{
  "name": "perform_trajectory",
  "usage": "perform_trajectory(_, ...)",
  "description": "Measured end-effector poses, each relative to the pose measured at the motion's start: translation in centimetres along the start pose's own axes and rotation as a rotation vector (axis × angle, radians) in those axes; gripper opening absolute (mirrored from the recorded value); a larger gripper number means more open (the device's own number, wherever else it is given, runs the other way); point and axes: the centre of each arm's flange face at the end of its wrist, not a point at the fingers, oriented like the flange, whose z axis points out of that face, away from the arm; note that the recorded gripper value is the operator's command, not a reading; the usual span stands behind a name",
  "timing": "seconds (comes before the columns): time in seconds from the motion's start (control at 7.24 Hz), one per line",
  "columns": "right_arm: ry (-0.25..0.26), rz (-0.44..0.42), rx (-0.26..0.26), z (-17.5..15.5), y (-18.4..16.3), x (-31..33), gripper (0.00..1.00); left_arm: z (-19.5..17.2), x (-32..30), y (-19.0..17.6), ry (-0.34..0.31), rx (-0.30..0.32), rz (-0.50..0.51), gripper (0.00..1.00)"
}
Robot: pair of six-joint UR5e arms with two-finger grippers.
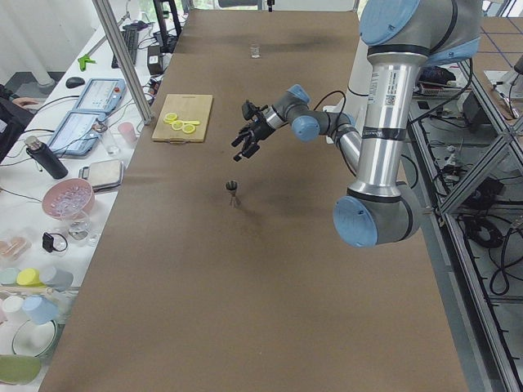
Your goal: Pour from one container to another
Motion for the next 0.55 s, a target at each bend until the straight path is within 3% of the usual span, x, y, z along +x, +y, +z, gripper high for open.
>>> perform_trajectory(0.28, 0.000, -0.006, 0.007, -0.2, -0.3, -0.3, 1.00, -1.1, 2.8, -2.2, 0.143, -0.172, 0.174, 0.97)
perform_trajectory(0.55, 0.000, -0.006, 0.007, -0.3, -0.2, -0.3, 1.00, -0.7, 3.0, -5.3, 0.251, -0.265, 0.356, 0.97)
